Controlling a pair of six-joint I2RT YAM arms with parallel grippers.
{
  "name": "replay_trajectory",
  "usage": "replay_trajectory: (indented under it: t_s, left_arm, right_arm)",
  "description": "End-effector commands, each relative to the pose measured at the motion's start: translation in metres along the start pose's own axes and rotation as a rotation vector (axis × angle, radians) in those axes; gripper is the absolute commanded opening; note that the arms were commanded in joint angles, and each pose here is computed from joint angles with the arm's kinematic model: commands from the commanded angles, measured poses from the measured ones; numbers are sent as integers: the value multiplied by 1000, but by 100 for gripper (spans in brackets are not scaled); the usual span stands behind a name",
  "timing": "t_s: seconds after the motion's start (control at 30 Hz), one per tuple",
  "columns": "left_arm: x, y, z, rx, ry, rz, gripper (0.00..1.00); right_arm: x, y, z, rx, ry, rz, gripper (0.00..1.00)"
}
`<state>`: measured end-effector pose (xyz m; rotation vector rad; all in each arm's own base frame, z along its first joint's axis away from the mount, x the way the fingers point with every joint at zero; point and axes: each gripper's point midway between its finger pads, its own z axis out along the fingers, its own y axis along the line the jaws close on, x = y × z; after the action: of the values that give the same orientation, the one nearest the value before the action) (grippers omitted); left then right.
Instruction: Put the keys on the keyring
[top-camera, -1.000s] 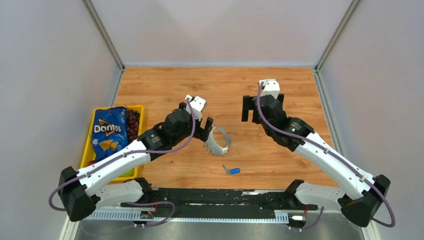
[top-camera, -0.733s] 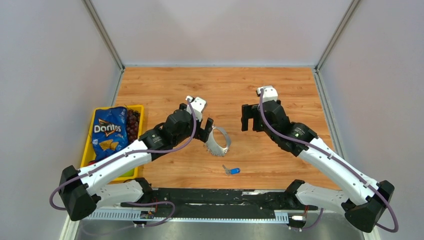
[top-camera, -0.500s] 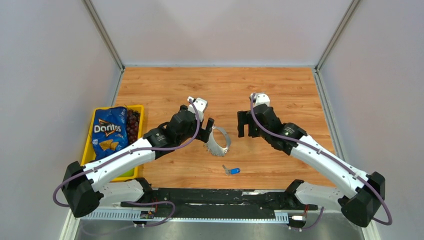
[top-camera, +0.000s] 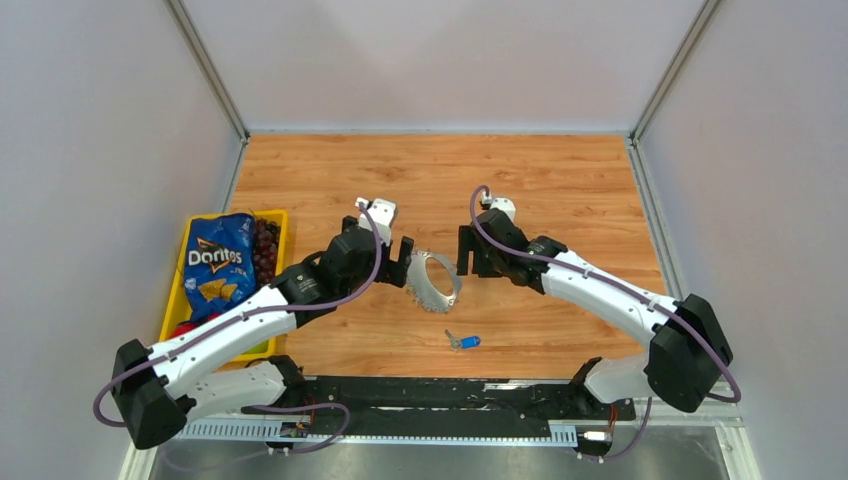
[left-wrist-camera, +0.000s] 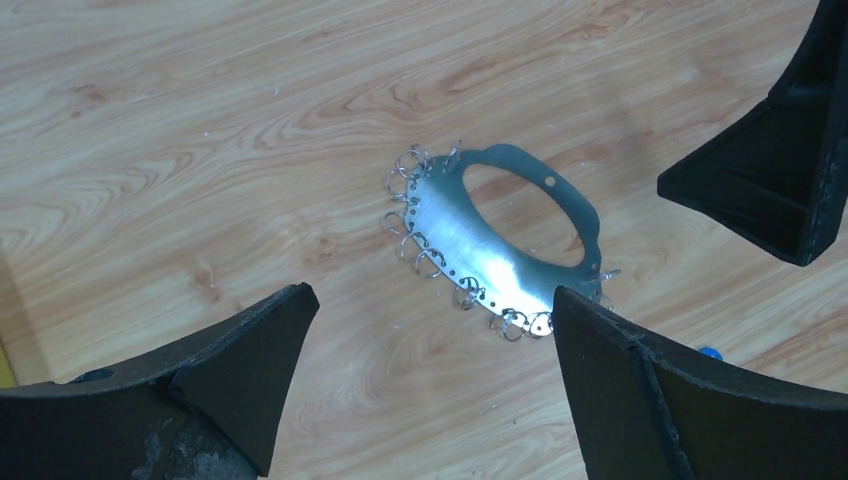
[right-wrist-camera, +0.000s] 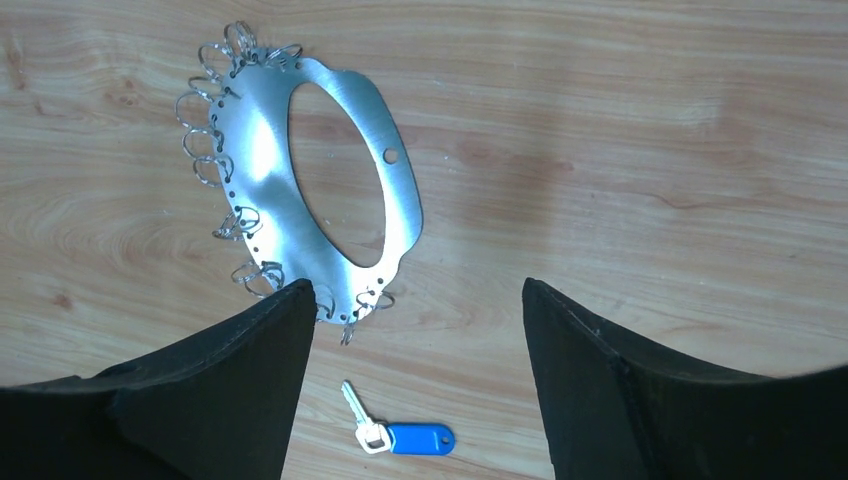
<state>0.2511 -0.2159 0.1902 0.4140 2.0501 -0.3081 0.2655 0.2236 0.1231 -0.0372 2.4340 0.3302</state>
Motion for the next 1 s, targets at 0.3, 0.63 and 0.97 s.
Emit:
replay_trajectory:
  t_s: [0.3,0.63,0.97]
  left_arm:
    - [14,-6,-13,74,-25,-83,100]
    - [15,-10,-19,115,-40,-83,100]
    - [14,-10,-18,115,-46,-77,100]
  right_arm:
    - [46,21,-5,-146,65,-239,62]
    - [67,14,14,-53,106,-459,54]
    - [82,18,34,-10,146,-573,49]
